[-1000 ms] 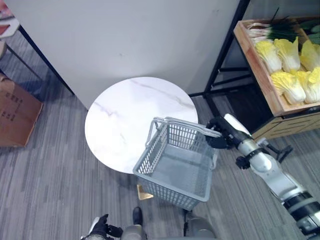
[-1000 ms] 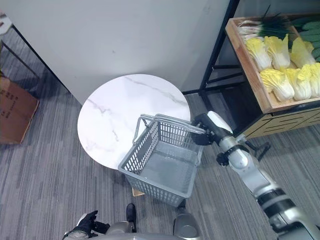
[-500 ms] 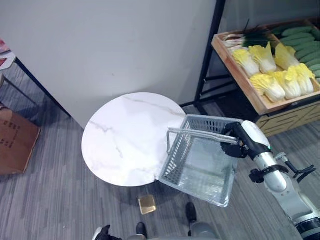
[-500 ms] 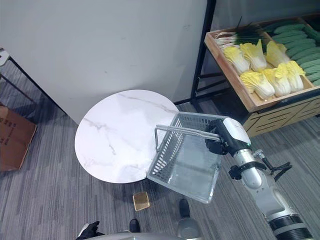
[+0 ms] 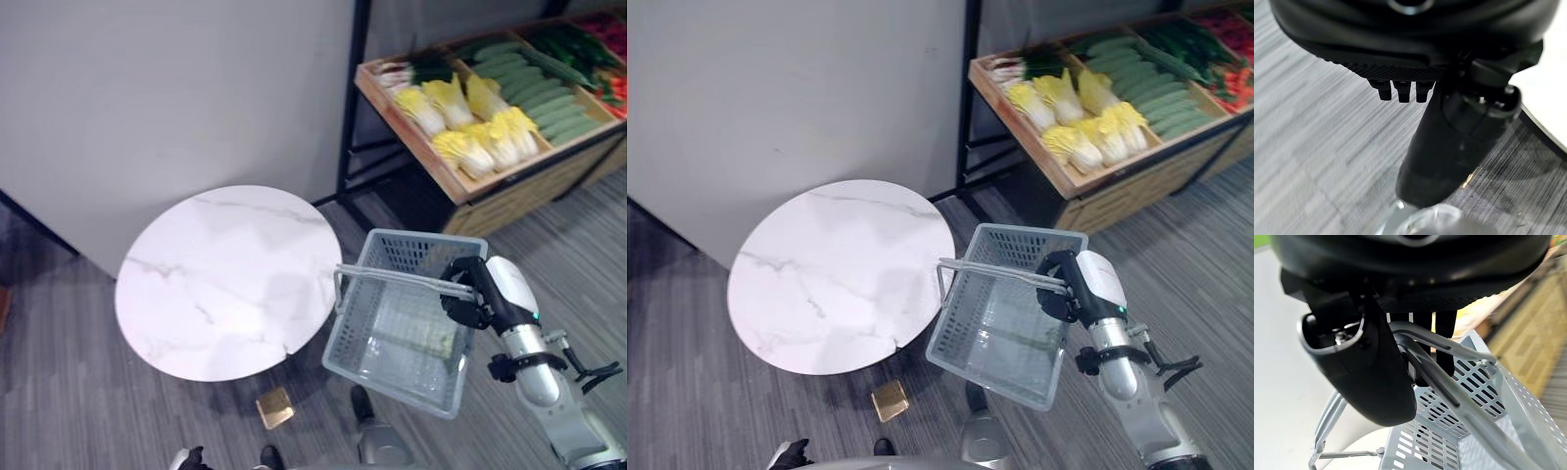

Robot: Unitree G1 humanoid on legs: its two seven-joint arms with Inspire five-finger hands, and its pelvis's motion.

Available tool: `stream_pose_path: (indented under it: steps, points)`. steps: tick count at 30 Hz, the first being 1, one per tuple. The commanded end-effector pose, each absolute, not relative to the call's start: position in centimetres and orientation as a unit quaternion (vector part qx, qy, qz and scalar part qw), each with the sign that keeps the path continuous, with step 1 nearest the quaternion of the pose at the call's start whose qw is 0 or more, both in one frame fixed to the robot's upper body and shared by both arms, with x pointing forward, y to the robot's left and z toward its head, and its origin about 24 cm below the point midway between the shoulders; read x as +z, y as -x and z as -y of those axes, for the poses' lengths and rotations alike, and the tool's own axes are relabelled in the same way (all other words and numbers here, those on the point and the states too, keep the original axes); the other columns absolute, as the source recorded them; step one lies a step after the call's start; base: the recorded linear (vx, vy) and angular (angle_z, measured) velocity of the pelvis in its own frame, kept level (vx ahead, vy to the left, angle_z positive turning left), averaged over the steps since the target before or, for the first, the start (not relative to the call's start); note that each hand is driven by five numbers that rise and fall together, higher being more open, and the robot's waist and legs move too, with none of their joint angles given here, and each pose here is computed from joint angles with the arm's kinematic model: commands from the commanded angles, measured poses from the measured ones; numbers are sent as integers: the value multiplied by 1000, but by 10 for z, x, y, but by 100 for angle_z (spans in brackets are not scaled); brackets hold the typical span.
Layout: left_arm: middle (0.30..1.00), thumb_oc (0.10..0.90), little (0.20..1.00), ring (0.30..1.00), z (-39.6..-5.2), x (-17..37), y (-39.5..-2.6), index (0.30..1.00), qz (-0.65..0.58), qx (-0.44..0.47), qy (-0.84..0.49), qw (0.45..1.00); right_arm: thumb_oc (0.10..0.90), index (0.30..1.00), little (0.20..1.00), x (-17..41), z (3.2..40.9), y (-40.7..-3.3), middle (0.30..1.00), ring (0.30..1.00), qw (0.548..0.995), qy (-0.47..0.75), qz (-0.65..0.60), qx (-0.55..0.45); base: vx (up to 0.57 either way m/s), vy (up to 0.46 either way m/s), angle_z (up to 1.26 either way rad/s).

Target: Get the vegetables into the basket

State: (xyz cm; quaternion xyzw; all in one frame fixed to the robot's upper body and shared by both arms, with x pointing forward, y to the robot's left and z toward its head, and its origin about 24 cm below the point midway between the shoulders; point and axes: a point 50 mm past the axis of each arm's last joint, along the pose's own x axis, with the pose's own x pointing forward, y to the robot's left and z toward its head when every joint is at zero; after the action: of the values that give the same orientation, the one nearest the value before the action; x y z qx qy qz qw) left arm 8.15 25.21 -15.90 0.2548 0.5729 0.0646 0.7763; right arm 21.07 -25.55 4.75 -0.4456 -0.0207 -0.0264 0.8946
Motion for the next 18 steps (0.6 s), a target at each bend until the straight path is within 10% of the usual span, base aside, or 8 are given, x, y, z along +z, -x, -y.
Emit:
stream_pose_path:
  steps: [1,18]
  points:
    - [1000,900,1000,1000,-252,-152,-108,1000,-529,66,-269,802,400,300,300,145,237,-244,300,300,872,395,274,-96,-151,65,-71]
    - [1000,900,1000,1000,-232,-161,-91,1000,-547,49,-250,798,400,300,300,142,230,-232,300,300,884,363,283,-79,-7,-140,-56]
